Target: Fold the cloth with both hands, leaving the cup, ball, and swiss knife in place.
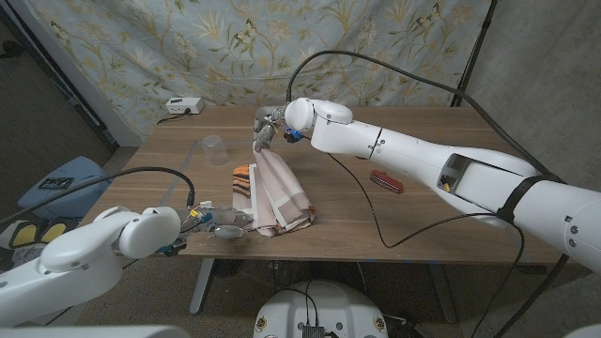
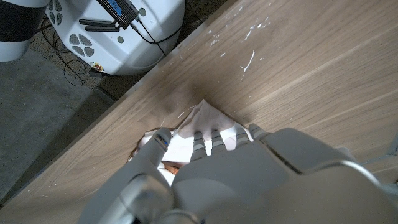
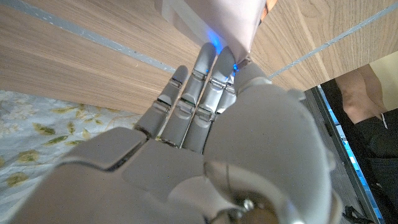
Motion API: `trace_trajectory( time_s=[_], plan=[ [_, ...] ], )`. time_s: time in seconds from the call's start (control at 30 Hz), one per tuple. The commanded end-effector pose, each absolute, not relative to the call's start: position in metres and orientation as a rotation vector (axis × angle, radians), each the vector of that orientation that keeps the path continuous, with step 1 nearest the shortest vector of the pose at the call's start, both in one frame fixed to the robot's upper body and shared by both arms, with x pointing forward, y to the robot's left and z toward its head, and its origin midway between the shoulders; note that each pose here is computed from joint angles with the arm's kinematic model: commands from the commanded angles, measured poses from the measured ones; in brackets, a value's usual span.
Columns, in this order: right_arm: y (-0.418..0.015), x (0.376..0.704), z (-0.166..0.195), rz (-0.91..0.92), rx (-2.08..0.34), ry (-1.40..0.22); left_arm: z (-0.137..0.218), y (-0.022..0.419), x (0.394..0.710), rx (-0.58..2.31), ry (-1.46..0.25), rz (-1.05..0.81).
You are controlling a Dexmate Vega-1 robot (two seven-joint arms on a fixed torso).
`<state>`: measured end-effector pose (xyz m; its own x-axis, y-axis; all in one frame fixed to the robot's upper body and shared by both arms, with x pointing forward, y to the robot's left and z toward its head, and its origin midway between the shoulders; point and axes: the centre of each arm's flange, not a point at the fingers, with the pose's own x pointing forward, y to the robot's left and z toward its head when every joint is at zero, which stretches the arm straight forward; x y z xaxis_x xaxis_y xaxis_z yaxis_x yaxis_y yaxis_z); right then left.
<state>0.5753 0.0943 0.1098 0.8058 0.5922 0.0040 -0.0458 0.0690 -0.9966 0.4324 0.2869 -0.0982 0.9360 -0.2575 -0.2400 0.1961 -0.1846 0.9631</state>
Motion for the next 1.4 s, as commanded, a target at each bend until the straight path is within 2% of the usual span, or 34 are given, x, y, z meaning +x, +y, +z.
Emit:
trace_trajectory(
  time_s=[0.03,0.97,1.4],
  plan=[
    [0.102,0.571,0.116,0.518,-1.436,-0.492,-0.102,0.287,0.435,1.716,-0.027,-0.412],
    [0.129,0.565,0.098,0.591,-1.436,-0.486,-0.102,0.292,0.434,1.679,-0.030,-0.405],
    [0.142,0.572,0.091,0.614,-1.438,-0.489,-0.100,0.289,0.432,1.667,-0.055,-0.415]
  ],
)
